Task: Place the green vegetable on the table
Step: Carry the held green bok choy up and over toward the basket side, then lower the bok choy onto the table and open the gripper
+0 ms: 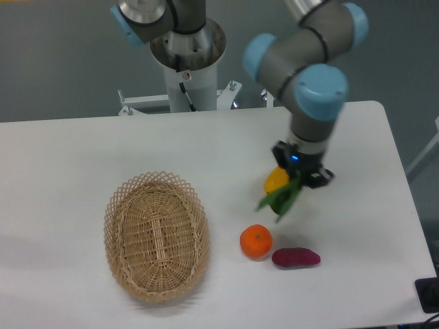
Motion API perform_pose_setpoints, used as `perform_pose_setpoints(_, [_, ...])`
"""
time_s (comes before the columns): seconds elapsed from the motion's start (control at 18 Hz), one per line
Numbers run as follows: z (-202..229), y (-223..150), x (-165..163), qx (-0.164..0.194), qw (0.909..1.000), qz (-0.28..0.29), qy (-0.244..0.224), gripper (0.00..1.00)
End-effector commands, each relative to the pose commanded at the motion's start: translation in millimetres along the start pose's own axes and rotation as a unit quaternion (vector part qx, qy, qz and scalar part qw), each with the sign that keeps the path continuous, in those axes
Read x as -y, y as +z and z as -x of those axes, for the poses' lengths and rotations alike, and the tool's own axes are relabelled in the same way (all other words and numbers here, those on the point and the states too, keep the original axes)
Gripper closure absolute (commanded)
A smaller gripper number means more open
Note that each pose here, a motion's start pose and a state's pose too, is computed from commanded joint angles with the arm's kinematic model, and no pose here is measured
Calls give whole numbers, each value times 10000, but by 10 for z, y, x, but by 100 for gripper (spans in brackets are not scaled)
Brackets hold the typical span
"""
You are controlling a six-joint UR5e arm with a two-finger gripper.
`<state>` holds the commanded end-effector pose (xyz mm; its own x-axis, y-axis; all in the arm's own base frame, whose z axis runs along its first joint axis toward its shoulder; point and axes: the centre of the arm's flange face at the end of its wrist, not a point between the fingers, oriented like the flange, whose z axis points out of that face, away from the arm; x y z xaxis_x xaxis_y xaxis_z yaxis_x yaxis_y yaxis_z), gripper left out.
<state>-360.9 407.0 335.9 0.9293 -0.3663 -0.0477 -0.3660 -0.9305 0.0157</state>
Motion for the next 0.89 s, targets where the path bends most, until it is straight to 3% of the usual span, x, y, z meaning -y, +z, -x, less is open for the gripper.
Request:
perform_pose_setpoints(0.5, [-963,173,-184,-265,9970,81,729,95])
perform_pose_setpoints(0.67, [-1097,306,-213,-357,9958,92,838,88])
perform_pose_setpoints(0.89, [-1232,524,-206,-206,9957,60,903,80])
